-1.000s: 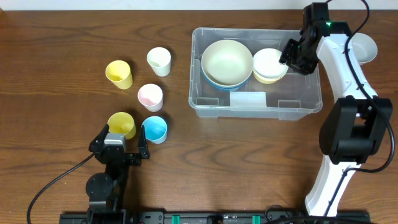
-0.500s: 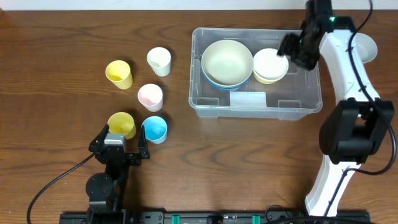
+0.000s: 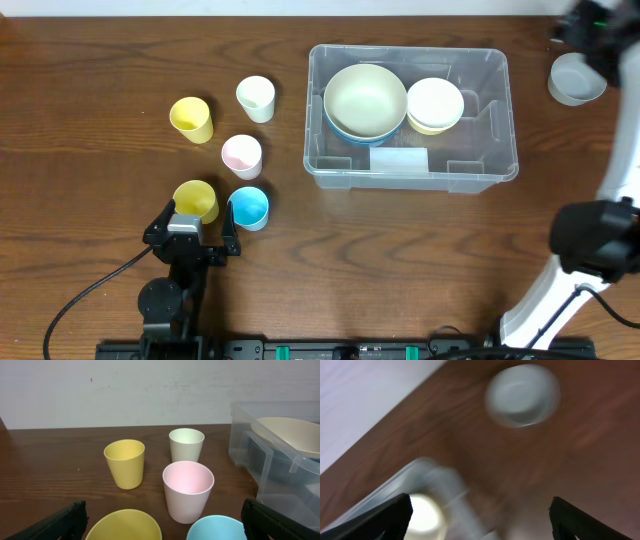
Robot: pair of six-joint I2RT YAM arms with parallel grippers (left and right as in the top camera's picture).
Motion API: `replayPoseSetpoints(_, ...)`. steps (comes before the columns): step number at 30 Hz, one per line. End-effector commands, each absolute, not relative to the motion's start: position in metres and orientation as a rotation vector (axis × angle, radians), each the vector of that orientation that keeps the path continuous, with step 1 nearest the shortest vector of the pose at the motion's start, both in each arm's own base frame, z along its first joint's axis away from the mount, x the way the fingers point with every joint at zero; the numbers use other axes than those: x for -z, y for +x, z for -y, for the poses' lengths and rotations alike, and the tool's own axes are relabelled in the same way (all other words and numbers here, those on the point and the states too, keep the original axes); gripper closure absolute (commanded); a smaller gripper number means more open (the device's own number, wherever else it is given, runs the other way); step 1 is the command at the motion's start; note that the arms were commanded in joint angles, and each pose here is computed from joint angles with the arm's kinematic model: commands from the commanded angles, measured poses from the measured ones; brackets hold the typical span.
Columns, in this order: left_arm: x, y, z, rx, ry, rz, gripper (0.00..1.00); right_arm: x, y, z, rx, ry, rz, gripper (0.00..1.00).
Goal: Pack container
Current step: 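Move the right gripper to the grey bowl and grasp its rim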
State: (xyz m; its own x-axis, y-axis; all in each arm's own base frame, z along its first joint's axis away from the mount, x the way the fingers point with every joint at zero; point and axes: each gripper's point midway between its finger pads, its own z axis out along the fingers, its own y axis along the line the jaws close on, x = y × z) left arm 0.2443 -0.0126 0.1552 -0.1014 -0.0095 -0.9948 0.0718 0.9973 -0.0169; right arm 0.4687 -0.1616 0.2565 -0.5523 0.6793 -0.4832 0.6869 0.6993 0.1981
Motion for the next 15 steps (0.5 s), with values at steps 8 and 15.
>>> replayPoseSetpoints(8,-0.139,0.244,0.013,0.065,0.061,-1.714,0.02,-0.156,0.46,0.237,0.046,1.278,-2.47,0.12)
replayPoseSetpoints(15,-0.139,0.244,0.013,0.065,0.061,-1.714,0.02,-0.11,0.474,0.243,0.041,1.297,-2.508,0.09)
